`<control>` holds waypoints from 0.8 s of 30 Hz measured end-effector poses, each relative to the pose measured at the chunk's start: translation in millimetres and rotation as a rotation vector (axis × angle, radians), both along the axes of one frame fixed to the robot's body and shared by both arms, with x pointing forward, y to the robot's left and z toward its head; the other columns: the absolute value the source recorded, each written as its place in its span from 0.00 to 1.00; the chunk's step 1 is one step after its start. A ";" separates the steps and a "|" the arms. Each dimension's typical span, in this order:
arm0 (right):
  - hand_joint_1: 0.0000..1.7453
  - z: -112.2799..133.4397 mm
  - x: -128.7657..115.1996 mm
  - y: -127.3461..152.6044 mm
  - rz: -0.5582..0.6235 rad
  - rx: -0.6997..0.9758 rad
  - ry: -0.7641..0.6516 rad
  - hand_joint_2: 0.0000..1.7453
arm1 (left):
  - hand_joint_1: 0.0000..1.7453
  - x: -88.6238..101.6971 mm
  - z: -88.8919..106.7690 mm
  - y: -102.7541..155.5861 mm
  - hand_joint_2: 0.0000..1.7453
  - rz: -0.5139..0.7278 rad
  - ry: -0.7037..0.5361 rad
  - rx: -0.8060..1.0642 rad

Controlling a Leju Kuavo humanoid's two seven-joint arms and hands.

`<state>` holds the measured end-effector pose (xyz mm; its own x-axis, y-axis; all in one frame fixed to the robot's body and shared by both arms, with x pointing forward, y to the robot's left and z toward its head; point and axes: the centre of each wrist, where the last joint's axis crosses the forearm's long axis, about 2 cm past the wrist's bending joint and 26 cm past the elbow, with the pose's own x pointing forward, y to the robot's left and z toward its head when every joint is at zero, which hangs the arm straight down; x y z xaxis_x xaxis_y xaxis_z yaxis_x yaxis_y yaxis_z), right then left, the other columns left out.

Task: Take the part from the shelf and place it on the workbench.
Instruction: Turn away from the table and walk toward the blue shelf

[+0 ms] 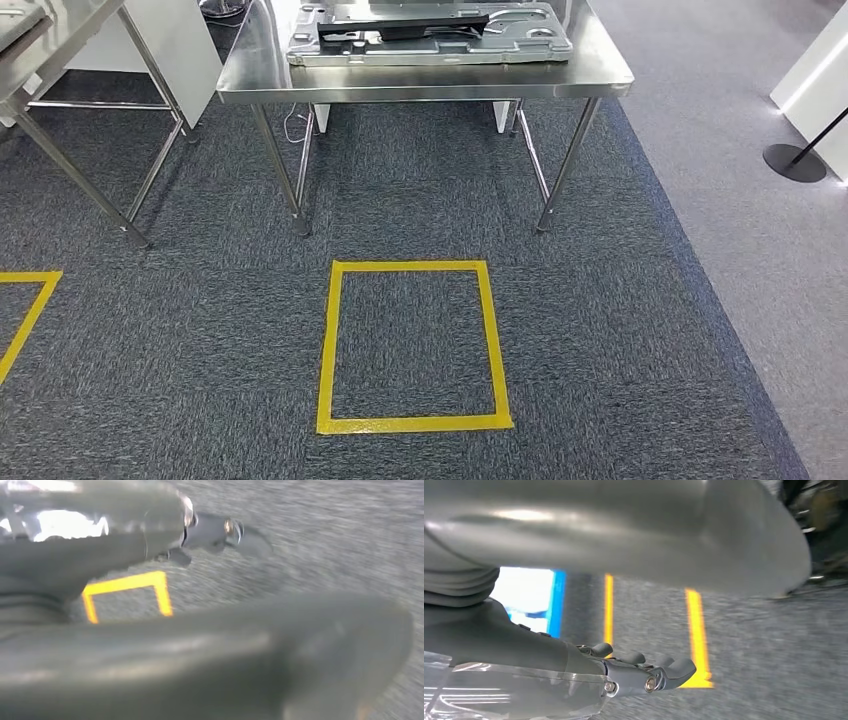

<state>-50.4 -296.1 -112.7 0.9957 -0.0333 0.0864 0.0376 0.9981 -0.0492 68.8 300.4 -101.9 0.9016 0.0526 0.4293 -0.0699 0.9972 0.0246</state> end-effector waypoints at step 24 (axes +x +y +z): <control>0.00 4.6 -50.0 5.2 0.019 0.051 0.115 0.25 | 0.00 38.8 12.5 -6.8 0.00 -0.046 -0.089 -0.023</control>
